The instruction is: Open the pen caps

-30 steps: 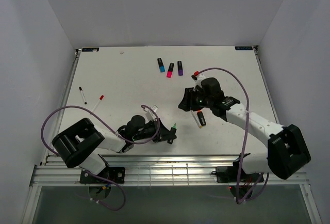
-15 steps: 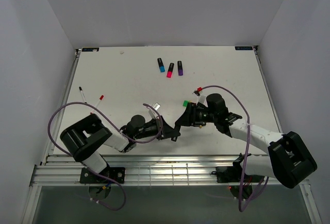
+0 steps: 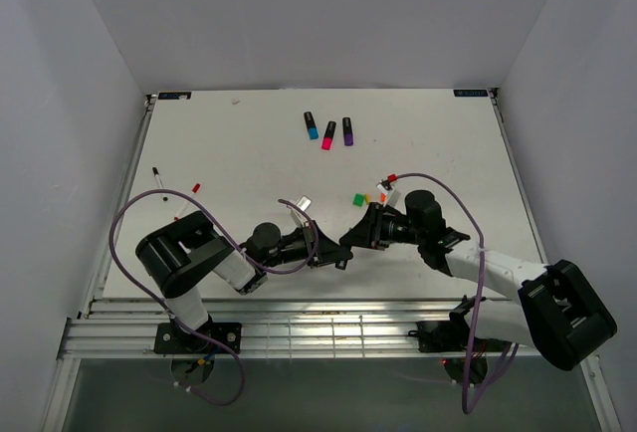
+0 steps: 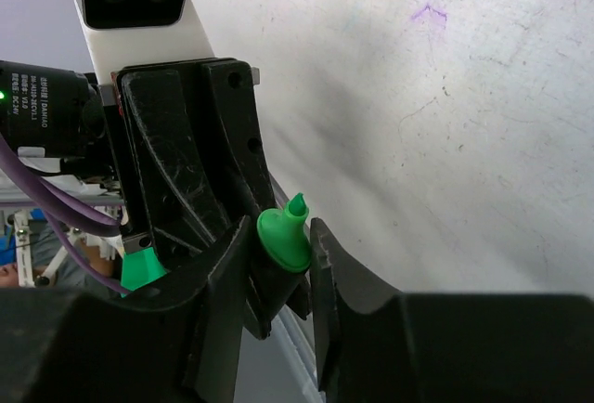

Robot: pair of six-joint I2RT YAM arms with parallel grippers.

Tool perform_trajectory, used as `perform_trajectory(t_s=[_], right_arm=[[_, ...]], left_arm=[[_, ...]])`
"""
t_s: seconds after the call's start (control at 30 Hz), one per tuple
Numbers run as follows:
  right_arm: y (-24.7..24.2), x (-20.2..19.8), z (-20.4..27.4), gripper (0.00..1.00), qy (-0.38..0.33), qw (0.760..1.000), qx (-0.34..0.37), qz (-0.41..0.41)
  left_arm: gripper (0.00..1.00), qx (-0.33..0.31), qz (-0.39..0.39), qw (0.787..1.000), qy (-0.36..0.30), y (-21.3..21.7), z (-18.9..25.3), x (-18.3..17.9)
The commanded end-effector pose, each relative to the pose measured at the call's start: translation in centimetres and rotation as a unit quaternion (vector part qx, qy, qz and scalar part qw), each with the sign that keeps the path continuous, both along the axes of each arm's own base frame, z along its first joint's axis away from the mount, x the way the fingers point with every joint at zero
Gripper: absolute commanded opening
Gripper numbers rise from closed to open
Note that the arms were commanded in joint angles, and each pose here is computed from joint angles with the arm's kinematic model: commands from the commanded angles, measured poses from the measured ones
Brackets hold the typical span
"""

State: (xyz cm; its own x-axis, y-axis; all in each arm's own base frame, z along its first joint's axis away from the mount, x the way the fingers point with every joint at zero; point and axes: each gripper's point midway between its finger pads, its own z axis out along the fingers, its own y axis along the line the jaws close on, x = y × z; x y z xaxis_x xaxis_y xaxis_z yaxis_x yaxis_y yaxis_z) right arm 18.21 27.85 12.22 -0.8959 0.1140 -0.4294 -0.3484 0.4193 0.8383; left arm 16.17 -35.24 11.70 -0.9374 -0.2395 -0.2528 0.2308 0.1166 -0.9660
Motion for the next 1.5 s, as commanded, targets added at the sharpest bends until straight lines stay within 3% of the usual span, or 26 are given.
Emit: perform_trajectory(t_s=[0.0,0.07,0.13,0.2,0.23,0.4,0.7,0.8,0.93,1.07,1.47], right_arm=[[0.6,-0.7,1.9,0.28,-0.016,0.999,0.04,0.015],[0.7,-0.7,1.8,0.1,-0.012,0.999,0.044,0.012],[0.7,-0.8,1.7,0.08,-0.008,0.999,0.047,0.012],[0.8,-0.5,2.0,0.08,-0.009,0.999,0.051,0.006],[0.8,-0.4,2.1,0.08,-0.01,0.999,0.051,0.005],[1.2,0.7,2.9,0.08,-0.021,0.999,0.044,-0.002],[1.1,3.6,3.5,0.08,-0.041,0.999,0.004,-0.012],[0.1,5.0,2.1,0.08,-0.045,0.997,-0.056,-0.021],[-2.4,6.3,-0.4,0.08,-0.039,0.985,-0.167,-0.034],[-4.9,6.8,-3.0,0.08,-0.014,0.965,-0.261,-0.034],[-7.5,9.1,-6.0,0.08,0.002,0.927,-0.376,-0.003]], left_arm=[[0.0,-0.051,0.008,0.998,-0.038,-0.3,3.0,0.5],[0.0,-0.054,0.006,0.998,-0.04,-0.4,3.1,0.6],[0.0,-0.059,0.006,0.997,-0.043,-0.4,3.4,0.5],[0.09,-0.056,0.007,0.997,-0.045,-0.3,3.2,0.5],[0.24,-0.054,0.007,0.998,-0.045,-0.3,3.1,0.5],[0.54,-0.037,0.02,0.997,-0.06,0.7,2.8,0.2],[0.87,0.069,0.08,0.991,-0.083,3.9,0.0,0.6],[0.94,0.114,0.102,0.984,-0.093,5.5,-1.0,0.7],[0.98,0.211,0.173,0.957,-0.093,8.9,-3.3,2.2],[0.98,0.245,0.221,0.935,-0.133,10.4,-1.3,4.1],[0.98,0.356,0.266,0.882,-0.156,11.1,1.4,8.5]])
